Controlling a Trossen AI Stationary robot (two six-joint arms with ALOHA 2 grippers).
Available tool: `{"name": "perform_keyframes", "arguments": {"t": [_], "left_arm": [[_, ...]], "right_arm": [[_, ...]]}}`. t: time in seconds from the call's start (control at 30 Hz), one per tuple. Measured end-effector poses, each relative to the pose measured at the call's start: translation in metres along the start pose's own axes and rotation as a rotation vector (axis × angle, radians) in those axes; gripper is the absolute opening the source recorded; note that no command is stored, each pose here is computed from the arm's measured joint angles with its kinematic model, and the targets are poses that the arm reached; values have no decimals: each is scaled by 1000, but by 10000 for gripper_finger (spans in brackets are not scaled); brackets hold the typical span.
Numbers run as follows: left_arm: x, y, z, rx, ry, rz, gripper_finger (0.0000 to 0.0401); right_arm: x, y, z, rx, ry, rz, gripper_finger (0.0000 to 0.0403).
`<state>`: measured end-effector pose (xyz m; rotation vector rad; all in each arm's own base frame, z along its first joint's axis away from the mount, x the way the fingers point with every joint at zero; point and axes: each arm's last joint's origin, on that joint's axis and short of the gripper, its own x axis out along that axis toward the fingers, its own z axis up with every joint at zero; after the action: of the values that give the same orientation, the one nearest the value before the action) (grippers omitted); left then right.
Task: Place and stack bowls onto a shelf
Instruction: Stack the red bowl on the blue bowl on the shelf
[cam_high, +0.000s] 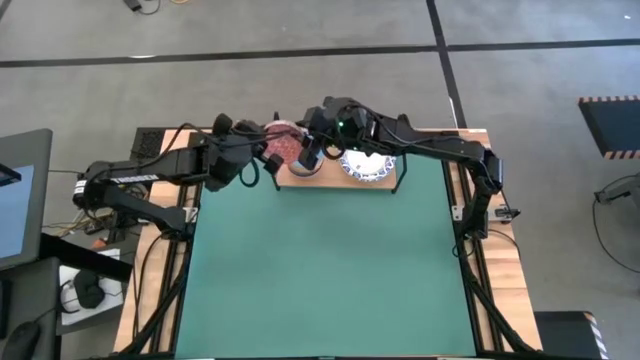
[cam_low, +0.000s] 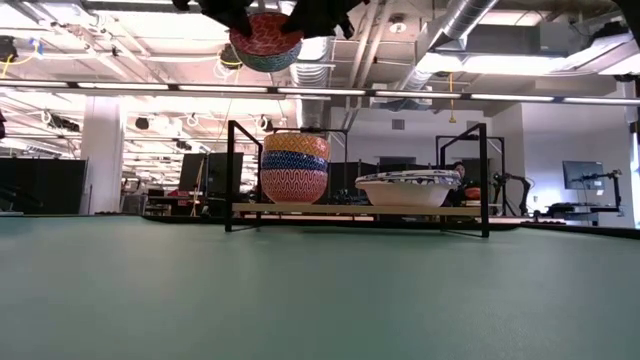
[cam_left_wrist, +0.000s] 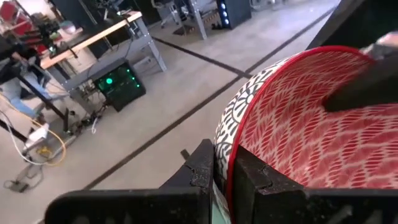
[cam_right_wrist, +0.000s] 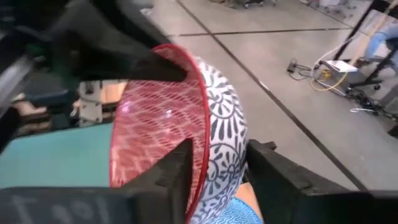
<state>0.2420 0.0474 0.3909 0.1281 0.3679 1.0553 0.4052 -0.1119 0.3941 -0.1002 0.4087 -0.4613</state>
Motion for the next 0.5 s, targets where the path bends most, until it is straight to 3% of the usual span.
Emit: {"name": "perform_keyframes", "arguments": {"t": [0.13, 0.27, 0.5], "left_arm": [[2, -3, 3, -95, -19, -9, 17], [7, -13, 7, -213, -40, -86, 44], [14, -25, 9, -245, -61, -146, 112]], "right_arm": [[1, -5, 0, 25, -2, -48, 107], [3, -12, -4, 69, 32, -79, 54], [8, -32, -13, 81, 90, -79, 40]]}}
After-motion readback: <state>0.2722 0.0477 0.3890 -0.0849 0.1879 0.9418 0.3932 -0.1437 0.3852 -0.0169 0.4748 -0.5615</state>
